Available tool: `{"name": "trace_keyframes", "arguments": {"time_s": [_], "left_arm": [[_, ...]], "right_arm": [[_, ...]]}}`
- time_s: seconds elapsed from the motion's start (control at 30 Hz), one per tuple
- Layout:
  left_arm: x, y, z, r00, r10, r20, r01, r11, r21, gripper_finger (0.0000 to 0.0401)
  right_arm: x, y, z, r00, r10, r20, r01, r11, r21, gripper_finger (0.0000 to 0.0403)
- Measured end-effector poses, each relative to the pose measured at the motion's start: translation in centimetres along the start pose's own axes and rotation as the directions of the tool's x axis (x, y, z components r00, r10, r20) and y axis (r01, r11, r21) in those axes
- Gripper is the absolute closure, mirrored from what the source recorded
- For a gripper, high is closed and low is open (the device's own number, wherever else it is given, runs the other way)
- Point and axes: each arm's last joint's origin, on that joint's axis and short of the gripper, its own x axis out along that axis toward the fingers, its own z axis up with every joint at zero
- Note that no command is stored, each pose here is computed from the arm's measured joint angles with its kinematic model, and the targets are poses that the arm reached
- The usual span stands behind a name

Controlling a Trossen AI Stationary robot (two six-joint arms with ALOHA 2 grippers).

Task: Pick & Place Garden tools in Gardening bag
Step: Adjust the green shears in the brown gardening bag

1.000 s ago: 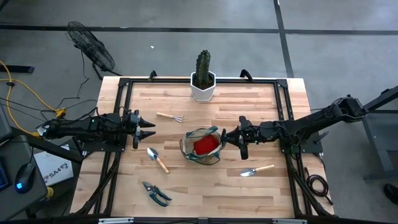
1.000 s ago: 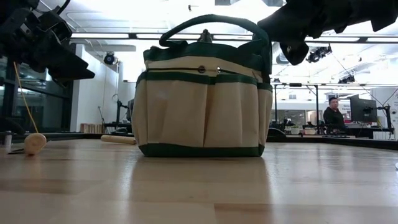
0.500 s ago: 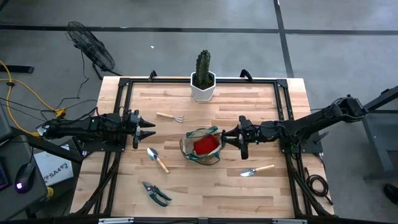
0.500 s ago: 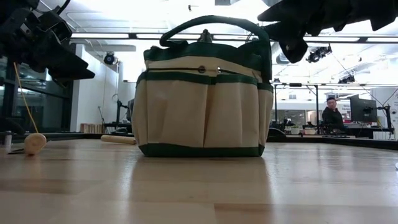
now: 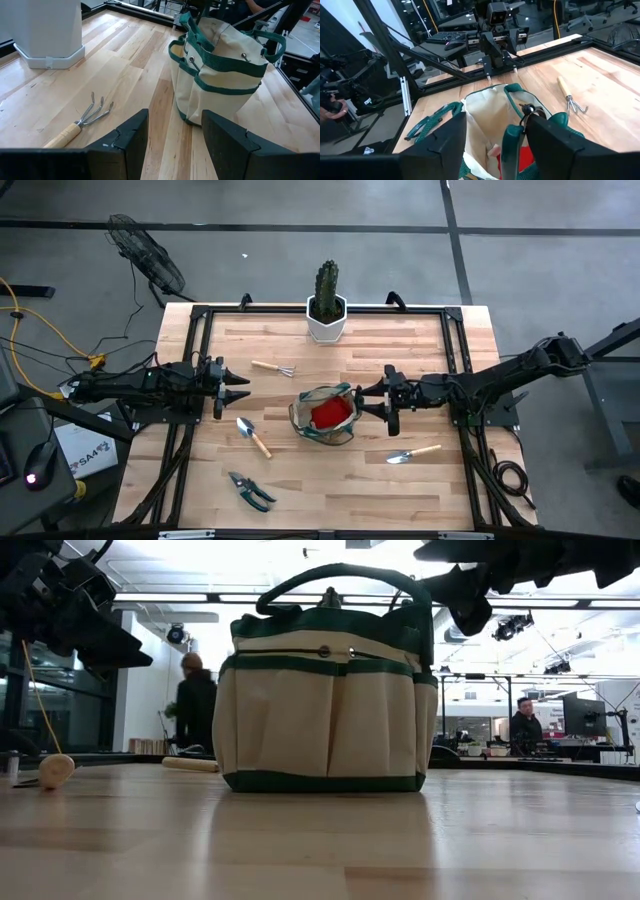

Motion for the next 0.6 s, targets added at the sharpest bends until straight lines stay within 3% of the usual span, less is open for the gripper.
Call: {"name": "trace_keyframes", "arguments": {"time_s": [0.27, 0.6], "left_arm": [[0.0, 0.0, 0.0, 1.000, 0.000, 0.000, 0.000, 1.000, 0.000, 0.0221], [0.0, 0.0, 0.0, 1.000, 0.001, -0.002, -0.001, 1.000, 0.000, 0.0221]], "right_arm": [[0.4, -0.1, -0.2, 0.999, -0.040, 0.012, 0.041, 0.999, -0.018, 0.0272], [2.5, -0.1, -1.6, 0.999, -0.015, 0.042, 0.019, 0.997, -0.080, 0.0363]]}}
